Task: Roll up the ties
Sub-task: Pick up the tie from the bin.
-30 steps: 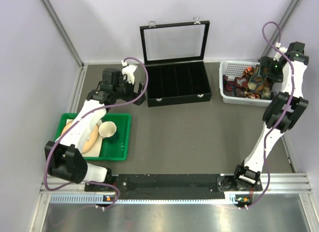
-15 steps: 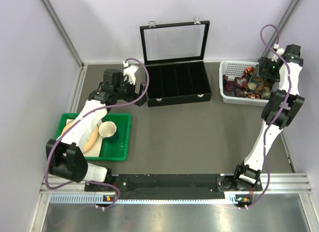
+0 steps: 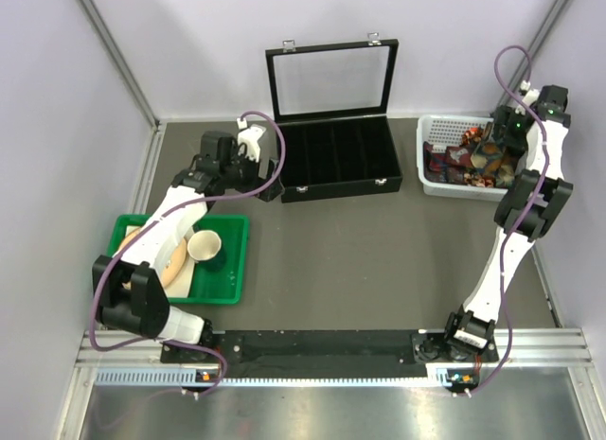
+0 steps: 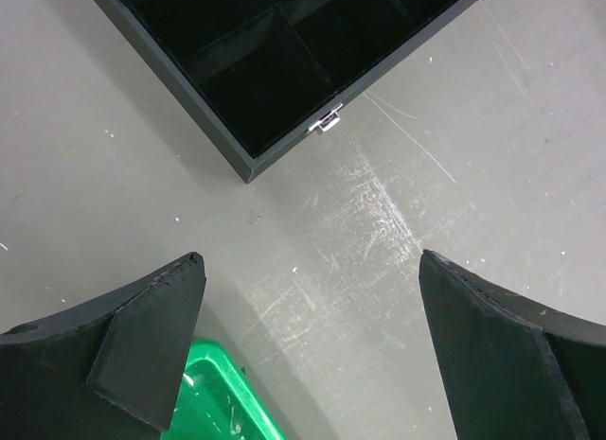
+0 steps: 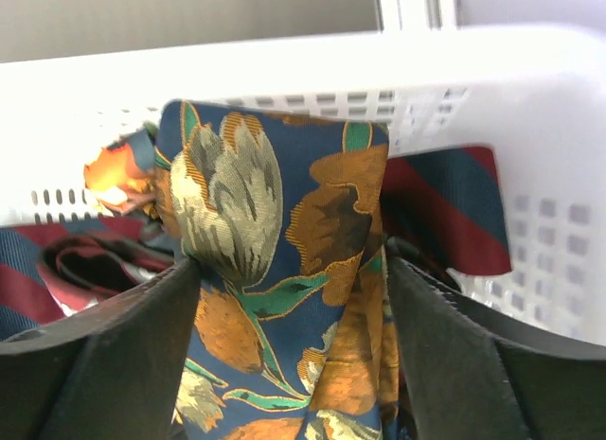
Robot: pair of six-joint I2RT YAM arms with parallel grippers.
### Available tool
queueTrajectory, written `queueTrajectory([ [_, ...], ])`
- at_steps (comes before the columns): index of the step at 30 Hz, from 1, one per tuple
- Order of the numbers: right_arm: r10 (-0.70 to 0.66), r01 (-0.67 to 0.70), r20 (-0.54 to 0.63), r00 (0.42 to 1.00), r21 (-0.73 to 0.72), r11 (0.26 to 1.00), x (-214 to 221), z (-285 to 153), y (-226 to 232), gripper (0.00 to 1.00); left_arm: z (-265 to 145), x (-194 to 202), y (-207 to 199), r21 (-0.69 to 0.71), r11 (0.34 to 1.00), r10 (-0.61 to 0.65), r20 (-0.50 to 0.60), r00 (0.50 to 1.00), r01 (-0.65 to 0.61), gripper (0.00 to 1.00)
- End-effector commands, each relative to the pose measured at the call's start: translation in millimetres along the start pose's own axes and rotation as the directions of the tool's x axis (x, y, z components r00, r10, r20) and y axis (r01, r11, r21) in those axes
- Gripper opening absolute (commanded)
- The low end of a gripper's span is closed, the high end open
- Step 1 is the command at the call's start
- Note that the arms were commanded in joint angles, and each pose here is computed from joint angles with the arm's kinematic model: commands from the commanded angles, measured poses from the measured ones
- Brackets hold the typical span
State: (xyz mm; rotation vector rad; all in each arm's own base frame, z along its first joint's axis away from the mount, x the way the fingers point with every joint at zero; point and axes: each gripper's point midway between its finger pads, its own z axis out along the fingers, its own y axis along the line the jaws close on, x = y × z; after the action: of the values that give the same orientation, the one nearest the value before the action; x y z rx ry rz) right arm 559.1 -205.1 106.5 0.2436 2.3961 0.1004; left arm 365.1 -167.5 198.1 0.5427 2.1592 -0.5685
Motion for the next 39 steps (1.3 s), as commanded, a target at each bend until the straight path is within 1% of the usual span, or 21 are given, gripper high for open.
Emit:
queueTrajectory([
  [1,-0.026,0.026,0.103,0.994,0.001,1.000,-33.2,-1.0,3.1,0.72,5.6,-9.2,-1.2,0.018,1.000,0.004,0.030,1.000,-0.004,0.99],
  [5,-0.032,0.034,0.116,0.993,-0.008,0.999,-35.9,0.6,4.1,0.63,6.8,-9.8,-1.0,0.020,1.000,0.000,0.024,1.000,0.000,0.99],
  [9,-0.039,0.044,0.137,0.990,-0.035,0.998,-39.7,1.9,8.6,0.63,7.4,-10.6,-1.6,0.025,1.000,-0.005,0.017,1.000,0.004,0.99],
  [10,-0.036,0.042,0.137,0.990,-0.043,0.998,-39.8,1.9,10.1,0.65,7.9,-10.8,-1.6,0.026,1.000,-0.005,0.016,1.000,0.005,0.99],
  [12,-0.031,0.042,0.139,0.990,-0.075,0.996,-39.2,3.7,15.4,0.65,8.2,-9.9,-1.5,0.027,1.000,-0.008,0.010,1.000,0.007,0.99],
  [13,-0.030,0.043,0.142,0.989,-0.092,0.995,-39.1,4.5,18.1,0.59,7.7,-11.5,-1.5,0.025,1.000,-0.006,0.013,1.000,0.006,0.99],
  [16,-0.012,0.031,0.158,0.987,-0.123,0.992,-40.8,4.5,23.3,0.47,8.5,-10.0,-1.1,0.025,1.000,-0.007,0.007,1.000,0.007,0.99],
  [21,0.006,0.020,0.158,0.987,-0.158,0.987,-39.5,8.2,28.4,0.48,9.9,-10.6,-0.5,0.025,1.000,-0.011,0.003,1.000,0.011,0.99],
  [22,0.012,0.012,0.151,0.988,-0.156,0.988,-36.9,11.7,27.4,0.52,10.1,-10.7,-0.5,0.025,1.000,-0.013,0.000,1.000,0.013,0.99],
  [23,0.017,0.006,0.144,0.989,-0.154,0.988,-35.0,13.2,26.8,0.59,9.5,-11.4,-0.5,0.024,1.000,-0.013,0.002,1.000,0.013,0.99],
  [26,0.023,-0.005,0.126,0.992,-0.146,0.989,-28.2,19.9,23.9,0.59,10.3,-11.9,0.1,0.022,1.000,-0.013,0.000,1.000,0.013,0.99],
  [28,0.028,-0.011,0.117,0.993,-0.141,0.990,-24.4,24.5,22.0,0.55,10.7,-13.1,0.2,0.022,1.000,-0.014,0.001,1.000,0.014,0.99],
  [29,0.030,-0.013,0.114,0.993,-0.140,0.990,-23.2,25.7,20.8,0.50,10.7,-13.7,0.1,0.024,1.000,-0.013,0.002,1.000,0.013,0.99],
  [30,0.030,-0.013,0.114,0.993,-0.139,0.990,-23.1,26.1,20.5,0.42,12.4,-11.7,0.7,0.024,1.000,-0.017,-0.005,1.000,0.017,0.99],
  [31,0.032,-0.016,0.112,0.993,-0.140,0.990,-22.5,26.6,21.5,0.38,11.9,-13.3,0.5,0.024,1.000,-0.016,-0.003,1.000,0.016,0.99],
  [32,0.033,-0.017,0.114,0.993,-0.139,0.990,-22.9,26.4,20.5,0.31,11.6,-13.3,0.4,0.024,1.000,-0.017,-0.004,1.000,0.017,0.99],
  [33,0.033,-0.016,0.118,0.993,-0.139,0.990,-24.9,24.8,20.8,0.15,11.4,-15.5,0.6,0.022,1.000,-0.015,0.000,1.000,0.015,0.99],
  [35,0.031,-0.014,0.128,0.991,-0.137,0.991,-30.3,17.0,22.3,0.01,11.1,-15.9,0.8,0.021,1.000,-0.017,-0.004,1.000,0.017,0.99],
  [37,0.035,-0.016,0.131,0.991,-0.148,0.989,-33.5,7.3,25.2,0.00,9.9,-18.6,1.8,0.013,1.000,-0.014,-0.003,1.000,0.015,0.99],
  [38,0.034,-0.009,0.159,0.987,-0.151,0.988,-44.0,-8.7,25.6,0.00,9.0,-19.6,2.2,0.008,1.000,-0.015,-0.002,1.000,0.015,0.99],
  [39,0.039,-0.012,0.158,0.987,-0.171,0.985,-43.5,-14.6,29.1,0.00,7.3,-22.3,2.3,0.004,1.000,-0.013,0.004,1.000,0.013,0.99],
])
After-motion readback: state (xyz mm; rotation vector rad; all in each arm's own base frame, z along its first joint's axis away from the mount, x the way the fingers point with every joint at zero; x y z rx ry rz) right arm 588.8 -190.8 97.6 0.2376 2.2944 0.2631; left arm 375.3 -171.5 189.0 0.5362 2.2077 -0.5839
